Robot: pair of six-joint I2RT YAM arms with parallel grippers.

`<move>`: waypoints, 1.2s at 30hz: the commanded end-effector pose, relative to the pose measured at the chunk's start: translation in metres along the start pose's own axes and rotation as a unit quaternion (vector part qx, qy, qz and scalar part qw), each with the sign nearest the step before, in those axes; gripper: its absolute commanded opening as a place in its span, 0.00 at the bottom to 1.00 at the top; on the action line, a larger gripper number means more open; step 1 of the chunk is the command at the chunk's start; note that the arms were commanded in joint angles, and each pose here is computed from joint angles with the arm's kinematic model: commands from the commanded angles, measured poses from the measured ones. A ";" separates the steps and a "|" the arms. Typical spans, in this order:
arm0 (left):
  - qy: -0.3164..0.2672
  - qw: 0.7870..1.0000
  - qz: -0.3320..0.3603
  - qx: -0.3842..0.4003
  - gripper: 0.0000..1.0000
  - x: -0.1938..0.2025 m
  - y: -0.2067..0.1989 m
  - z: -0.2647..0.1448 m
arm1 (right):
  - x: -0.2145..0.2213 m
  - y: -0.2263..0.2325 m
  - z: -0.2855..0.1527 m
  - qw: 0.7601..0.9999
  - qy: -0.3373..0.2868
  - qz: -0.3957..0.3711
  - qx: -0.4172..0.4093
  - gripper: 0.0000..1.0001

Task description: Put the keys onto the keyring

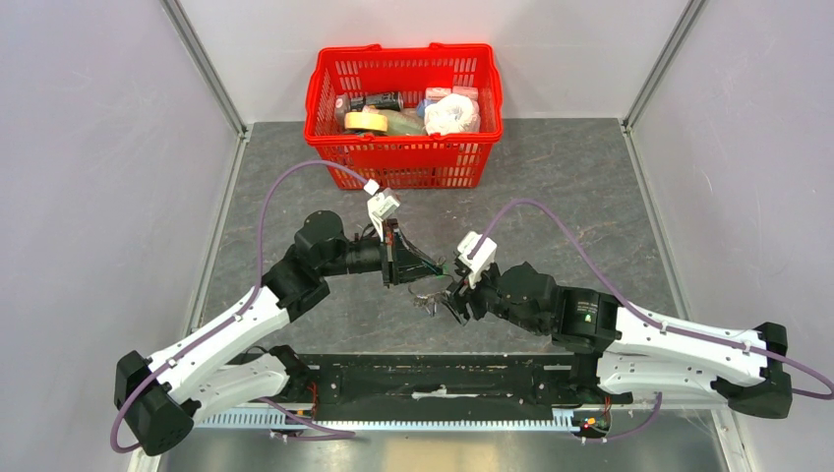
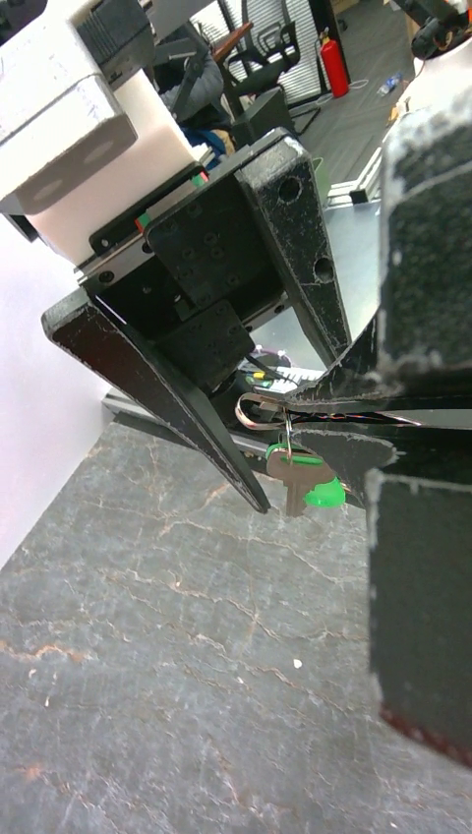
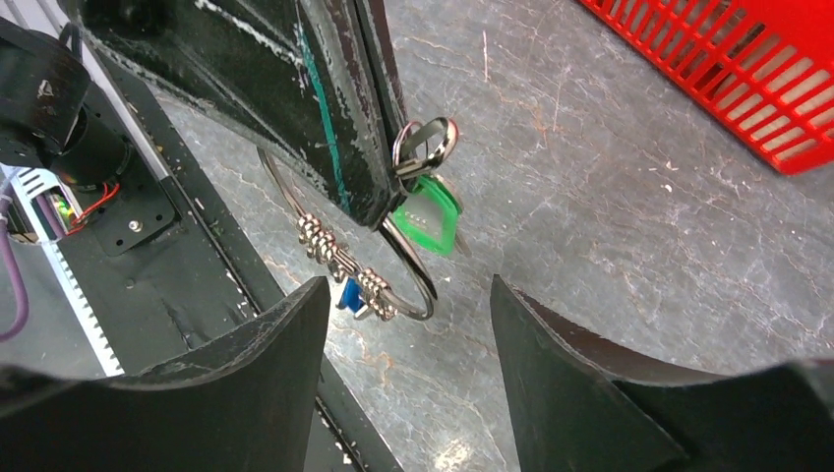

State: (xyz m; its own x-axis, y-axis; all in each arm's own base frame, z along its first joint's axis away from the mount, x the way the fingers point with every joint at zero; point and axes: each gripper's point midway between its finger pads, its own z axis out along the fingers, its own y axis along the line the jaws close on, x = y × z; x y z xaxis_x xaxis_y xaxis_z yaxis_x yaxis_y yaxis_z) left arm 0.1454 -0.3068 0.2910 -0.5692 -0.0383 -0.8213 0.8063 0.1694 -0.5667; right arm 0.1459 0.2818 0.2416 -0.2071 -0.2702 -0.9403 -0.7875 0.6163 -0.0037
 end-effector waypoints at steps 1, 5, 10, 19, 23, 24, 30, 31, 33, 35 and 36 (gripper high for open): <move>-0.025 0.998 0.015 0.054 0.02 -0.022 -0.029 -0.002 | -0.020 0.003 0.002 0.999 -0.045 0.001 -0.012 0.66; -0.028 0.998 0.015 0.062 0.02 -0.024 -0.034 -0.003 | -0.022 0.008 0.001 0.999 -0.043 -0.003 -0.026 0.45; -0.040 0.997 0.024 0.061 0.02 -0.028 -0.038 -0.008 | -0.024 0.012 -0.008 0.998 -0.040 0.003 -0.042 0.11; -0.103 0.993 0.042 -0.035 0.02 -0.044 -0.014 -0.023 | -0.023 0.009 -0.032 0.997 -0.039 0.025 -0.054 0.00; -0.121 0.988 0.034 -0.090 0.11 -0.044 0.006 -0.029 | -0.032 0.011 -0.042 0.996 -0.051 0.035 -0.065 0.00; -0.122 0.987 0.032 -0.096 0.15 -0.043 0.009 -0.029 | -0.035 0.010 -0.045 0.996 -0.056 0.039 -0.066 0.00; -0.121 0.985 0.018 -0.120 0.30 -0.036 0.022 -0.029 | -0.054 0.008 -0.060 0.993 -0.079 0.052 -0.069 0.00; -0.121 0.985 0.017 -0.122 0.31 -0.035 0.023 -0.029 | -0.058 0.006 -0.062 0.993 -0.085 0.054 -0.065 0.00; -0.121 0.985 0.015 -0.125 0.33 -0.034 0.025 -0.030 | -0.064 0.002 -0.066 0.993 -0.091 0.055 -0.058 0.00; -0.118 0.985 0.012 -0.127 0.35 -0.031 0.026 -0.029 | -0.070 -0.001 -0.068 0.992 -0.098 0.055 -0.049 0.00; -0.115 0.985 0.011 -0.129 0.35 -0.030 0.028 -0.029 | -0.073 -0.004 -0.070 0.992 -0.102 0.055 -0.044 0.00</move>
State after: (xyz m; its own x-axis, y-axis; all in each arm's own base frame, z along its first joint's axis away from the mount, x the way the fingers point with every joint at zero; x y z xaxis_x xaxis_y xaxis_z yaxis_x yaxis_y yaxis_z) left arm 0.1746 -0.2764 0.3016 -0.5021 -0.2352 -0.8322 0.7373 0.3865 -0.5541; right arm 0.1185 0.2555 0.2911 -0.2143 -0.1518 -0.9649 -0.8358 0.5397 0.1007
